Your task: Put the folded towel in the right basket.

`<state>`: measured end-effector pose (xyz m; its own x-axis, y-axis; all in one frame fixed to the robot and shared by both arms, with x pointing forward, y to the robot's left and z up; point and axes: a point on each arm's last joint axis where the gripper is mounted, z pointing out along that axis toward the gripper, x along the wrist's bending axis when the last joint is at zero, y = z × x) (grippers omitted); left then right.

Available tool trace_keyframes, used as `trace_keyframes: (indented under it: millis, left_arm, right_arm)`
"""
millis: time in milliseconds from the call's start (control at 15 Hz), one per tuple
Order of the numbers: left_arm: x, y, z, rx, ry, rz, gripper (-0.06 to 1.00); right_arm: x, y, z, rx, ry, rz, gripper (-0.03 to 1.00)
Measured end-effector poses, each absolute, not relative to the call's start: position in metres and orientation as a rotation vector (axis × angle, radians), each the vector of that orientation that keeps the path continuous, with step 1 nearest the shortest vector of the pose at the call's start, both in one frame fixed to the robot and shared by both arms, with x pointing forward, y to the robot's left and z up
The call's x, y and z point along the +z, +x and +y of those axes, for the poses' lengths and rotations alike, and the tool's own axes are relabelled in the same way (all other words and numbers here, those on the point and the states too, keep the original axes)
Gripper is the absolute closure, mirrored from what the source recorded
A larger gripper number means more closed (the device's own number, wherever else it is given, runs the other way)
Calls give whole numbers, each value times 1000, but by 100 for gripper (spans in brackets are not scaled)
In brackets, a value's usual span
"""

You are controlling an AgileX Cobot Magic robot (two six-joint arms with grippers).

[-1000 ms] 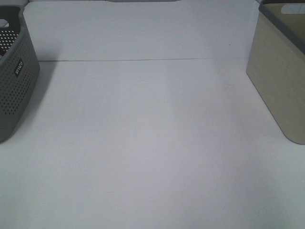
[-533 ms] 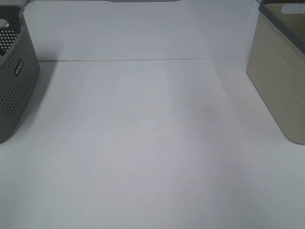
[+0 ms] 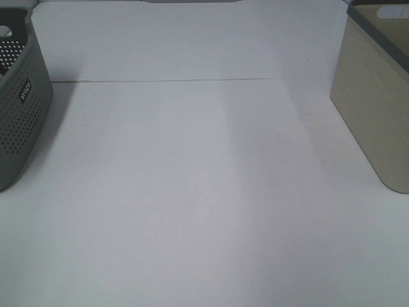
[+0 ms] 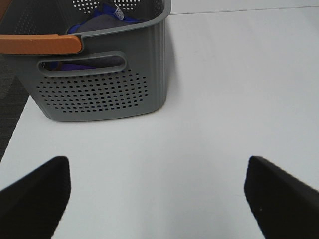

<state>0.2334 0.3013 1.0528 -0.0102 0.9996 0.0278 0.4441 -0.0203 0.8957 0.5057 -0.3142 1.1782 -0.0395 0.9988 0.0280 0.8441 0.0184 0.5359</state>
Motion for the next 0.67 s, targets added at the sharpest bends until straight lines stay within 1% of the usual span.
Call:
trace_keyframes:
  millis: [400, 467, 533, 600, 667]
  left_arm:
    - [1053, 233, 301, 986, 1552, 1541, 6]
    - [1053, 233, 301, 986, 1552, 1541, 6]
    - [1053, 233, 301, 986, 1552, 1541, 6]
    - [1053, 233, 301, 986, 1552, 1541, 6]
    - [1053, 233, 301, 986, 1552, 1541, 6]
  right_arm:
    - [1140, 397, -306, 559, 1897, 1956, 11]
    - [1137, 386, -305, 565, 1892, 1950, 11]
    - [1132, 366, -303, 581, 1871, 1931, 11]
    - [1115, 329, -301, 602, 1851, 1885, 11]
    - [1109, 309, -300, 630, 1830, 1841, 11]
